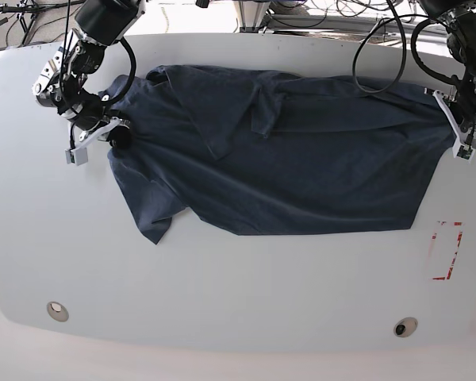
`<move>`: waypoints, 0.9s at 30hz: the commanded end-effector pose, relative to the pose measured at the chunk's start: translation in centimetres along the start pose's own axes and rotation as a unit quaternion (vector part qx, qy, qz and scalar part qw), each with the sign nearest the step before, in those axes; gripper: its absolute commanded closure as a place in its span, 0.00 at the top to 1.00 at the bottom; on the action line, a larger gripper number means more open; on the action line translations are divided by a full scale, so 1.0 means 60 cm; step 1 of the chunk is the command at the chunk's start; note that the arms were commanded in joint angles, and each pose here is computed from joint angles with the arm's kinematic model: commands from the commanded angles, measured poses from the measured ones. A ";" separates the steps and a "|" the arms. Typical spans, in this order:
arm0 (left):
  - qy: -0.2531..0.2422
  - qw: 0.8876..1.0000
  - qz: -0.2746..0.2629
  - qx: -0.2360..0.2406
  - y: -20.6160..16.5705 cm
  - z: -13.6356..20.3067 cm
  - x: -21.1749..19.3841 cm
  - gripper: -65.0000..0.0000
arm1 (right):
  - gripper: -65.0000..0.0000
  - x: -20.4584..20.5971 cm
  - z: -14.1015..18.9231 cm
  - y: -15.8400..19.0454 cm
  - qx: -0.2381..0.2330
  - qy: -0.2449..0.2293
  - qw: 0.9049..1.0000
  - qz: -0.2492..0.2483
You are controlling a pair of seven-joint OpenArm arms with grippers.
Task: Fold the T-shirt properly
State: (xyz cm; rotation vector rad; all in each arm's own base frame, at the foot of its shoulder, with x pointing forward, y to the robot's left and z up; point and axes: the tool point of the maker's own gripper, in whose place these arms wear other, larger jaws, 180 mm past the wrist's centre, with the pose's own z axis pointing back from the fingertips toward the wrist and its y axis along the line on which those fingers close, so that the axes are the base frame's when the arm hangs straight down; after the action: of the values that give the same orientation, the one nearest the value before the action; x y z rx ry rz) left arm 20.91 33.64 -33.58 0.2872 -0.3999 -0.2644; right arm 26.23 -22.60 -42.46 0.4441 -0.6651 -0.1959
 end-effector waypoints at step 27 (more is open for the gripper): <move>-0.340 0.936 0.035 0.086 0.116 0.223 0.433 0.00 | 0.00 0.386 0.120 0.039 -0.095 -0.126 0.956 0.248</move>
State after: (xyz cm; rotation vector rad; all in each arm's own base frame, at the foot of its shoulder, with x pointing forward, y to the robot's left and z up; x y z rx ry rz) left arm 38.95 29.38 -13.67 0.3209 -1.0395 -0.2426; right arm 37.72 -28.63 -27.79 0.1046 -0.8753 0.1419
